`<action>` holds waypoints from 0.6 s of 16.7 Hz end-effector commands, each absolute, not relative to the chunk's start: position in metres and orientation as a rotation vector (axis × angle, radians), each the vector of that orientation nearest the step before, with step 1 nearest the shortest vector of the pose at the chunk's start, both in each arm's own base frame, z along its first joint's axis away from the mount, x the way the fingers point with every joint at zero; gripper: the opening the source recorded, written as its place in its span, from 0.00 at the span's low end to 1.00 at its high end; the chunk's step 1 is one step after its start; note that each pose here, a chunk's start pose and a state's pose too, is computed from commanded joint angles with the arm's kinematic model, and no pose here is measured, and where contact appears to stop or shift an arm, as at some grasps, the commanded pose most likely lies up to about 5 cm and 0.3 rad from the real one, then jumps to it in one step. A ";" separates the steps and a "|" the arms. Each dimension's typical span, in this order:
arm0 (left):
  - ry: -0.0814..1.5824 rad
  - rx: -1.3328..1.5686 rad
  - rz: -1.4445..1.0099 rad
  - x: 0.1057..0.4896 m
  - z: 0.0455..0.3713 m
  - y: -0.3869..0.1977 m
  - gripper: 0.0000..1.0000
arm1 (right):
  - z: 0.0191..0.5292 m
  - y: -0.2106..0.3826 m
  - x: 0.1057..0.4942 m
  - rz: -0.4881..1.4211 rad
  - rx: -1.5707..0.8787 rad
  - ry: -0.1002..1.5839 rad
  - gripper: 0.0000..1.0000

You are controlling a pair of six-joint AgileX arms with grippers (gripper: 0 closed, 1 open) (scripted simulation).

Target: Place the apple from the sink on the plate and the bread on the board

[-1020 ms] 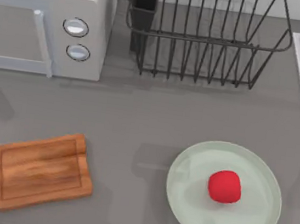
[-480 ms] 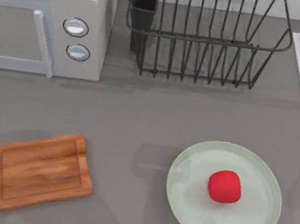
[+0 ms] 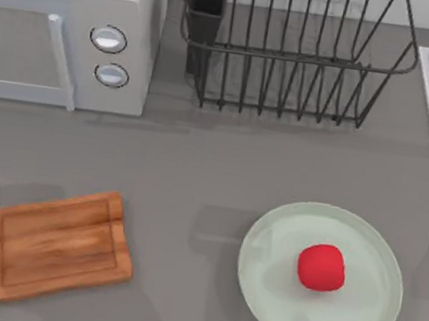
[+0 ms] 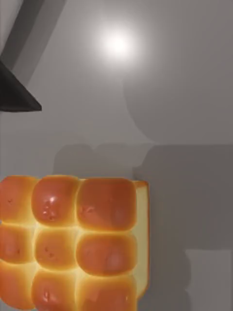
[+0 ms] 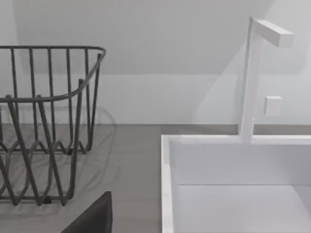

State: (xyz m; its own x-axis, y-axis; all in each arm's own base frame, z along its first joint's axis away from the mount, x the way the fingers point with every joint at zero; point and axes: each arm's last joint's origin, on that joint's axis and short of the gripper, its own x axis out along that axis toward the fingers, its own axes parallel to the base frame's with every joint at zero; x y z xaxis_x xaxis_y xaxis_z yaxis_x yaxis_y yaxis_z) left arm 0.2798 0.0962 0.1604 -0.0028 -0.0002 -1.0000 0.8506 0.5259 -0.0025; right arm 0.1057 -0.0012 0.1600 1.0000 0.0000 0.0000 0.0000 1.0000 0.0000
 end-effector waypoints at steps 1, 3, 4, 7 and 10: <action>1.423 0.792 -0.793 0.281 0.152 0.097 1.00 | 0.160 -0.001 0.106 0.000 0.000 0.000 1.00; 1.417 0.797 -0.787 0.282 0.133 0.097 1.00 | 0.160 -0.001 0.106 0.000 0.000 0.000 1.00; 1.415 0.798 -0.784 0.282 0.123 0.098 1.00 | 0.160 -0.001 0.106 0.000 0.000 0.000 1.00; 1.420 0.794 -0.790 0.280 0.103 0.097 1.00 | 0.160 -0.001 0.106 0.000 0.000 0.000 1.00; 1.421 0.794 -0.791 0.280 0.102 0.097 1.00 | 0.160 -0.001 0.106 0.000 0.000 0.000 1.00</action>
